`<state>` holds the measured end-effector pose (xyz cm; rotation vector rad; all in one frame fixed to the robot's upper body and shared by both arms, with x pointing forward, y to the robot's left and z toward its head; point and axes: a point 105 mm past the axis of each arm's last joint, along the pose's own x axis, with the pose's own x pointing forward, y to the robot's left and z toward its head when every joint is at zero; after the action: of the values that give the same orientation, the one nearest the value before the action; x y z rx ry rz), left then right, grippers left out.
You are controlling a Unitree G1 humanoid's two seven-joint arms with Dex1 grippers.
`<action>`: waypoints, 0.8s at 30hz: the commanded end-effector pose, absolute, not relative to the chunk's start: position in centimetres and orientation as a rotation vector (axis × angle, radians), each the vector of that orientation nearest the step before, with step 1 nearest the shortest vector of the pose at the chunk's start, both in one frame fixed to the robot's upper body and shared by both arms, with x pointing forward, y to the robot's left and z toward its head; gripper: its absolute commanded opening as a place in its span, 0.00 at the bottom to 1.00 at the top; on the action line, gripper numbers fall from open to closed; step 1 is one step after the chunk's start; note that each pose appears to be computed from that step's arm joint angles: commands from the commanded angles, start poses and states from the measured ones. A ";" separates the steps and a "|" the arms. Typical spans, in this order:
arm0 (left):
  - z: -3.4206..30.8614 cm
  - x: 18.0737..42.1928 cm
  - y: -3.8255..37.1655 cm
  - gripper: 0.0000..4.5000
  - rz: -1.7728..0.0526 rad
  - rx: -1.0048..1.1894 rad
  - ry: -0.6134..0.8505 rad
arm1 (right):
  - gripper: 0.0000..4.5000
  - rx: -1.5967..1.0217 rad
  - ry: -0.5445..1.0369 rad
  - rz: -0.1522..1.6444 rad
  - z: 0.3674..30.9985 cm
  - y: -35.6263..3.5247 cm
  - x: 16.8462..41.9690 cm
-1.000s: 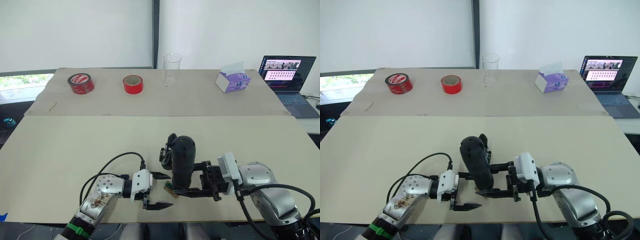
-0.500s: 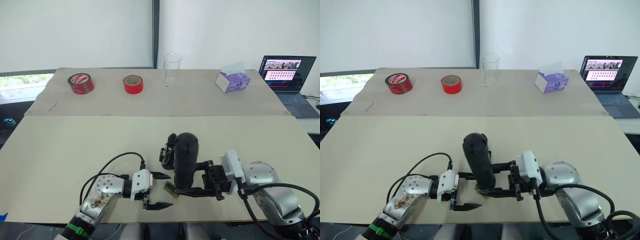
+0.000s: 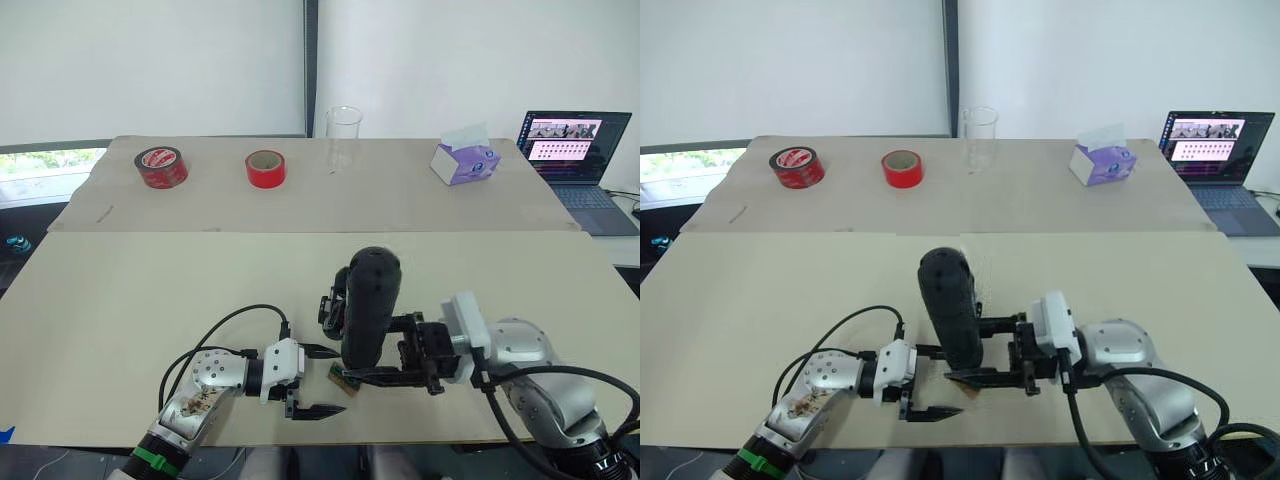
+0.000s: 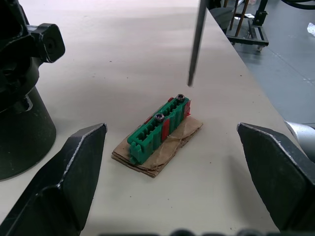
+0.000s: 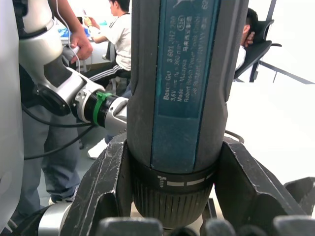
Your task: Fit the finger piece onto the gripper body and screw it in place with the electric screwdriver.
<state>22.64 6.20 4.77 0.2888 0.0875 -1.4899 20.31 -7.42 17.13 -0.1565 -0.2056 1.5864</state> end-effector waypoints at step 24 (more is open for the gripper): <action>2.6 22.4 7.3 1.00 -1.463 0.273 0.202 | 0.43 -0.160 -0.284 1.582 18.0 -7.6 20.1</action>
<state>22.61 6.29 4.75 0.2882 0.0885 -1.4869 20.38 -7.52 16.53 -0.1482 -0.1924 1.5873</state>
